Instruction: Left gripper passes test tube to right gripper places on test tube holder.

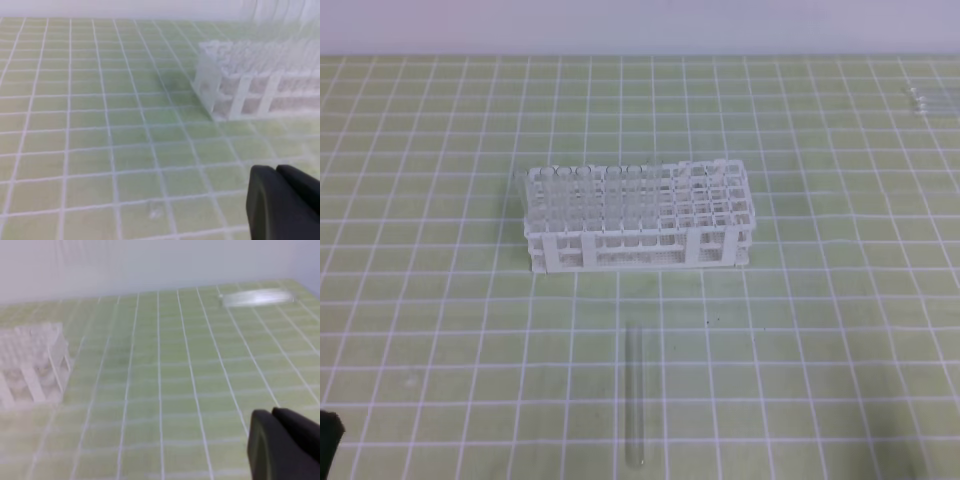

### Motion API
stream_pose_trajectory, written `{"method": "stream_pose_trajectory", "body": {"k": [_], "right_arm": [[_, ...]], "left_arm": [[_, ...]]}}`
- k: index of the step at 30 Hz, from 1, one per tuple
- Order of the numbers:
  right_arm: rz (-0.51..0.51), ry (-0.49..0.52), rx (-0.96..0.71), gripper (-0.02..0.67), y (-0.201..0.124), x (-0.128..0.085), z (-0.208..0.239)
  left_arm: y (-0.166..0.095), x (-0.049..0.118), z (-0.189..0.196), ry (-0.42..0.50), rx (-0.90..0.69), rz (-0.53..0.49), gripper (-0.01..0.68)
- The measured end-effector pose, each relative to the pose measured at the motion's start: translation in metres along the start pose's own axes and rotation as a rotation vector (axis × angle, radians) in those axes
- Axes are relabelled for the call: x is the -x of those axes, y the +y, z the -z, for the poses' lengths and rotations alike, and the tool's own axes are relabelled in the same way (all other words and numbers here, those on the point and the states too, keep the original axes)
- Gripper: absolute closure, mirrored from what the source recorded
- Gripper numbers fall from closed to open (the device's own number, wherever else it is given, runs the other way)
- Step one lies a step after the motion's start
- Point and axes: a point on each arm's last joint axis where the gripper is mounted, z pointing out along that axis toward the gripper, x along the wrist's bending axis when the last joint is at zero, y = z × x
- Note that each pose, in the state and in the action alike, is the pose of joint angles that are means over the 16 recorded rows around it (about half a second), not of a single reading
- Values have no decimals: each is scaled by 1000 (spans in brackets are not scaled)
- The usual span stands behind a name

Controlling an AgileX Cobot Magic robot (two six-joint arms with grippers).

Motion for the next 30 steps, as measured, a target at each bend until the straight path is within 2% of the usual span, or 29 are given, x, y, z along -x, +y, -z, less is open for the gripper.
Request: {"method": "stream_pose_trajectory", "body": {"k": [9,15,22,26,30], "right_arm": [[-239,22,203,665,19,0,2],[-342,22,258,665,24,2,3],[-343,46,168,665,28,-4,2],[-305,62,74,665,41,-12,1],[-249,73,-52,665,60,-21,-4]], "left_arm": [[12,0,1,-23,147,291,675],[15,-2,2,-18,197,355,675],[26,1,3,-26,195,327,675],[42,5,2,-37,170,324,675],[64,12,-5,-58,79,321,675]]}}
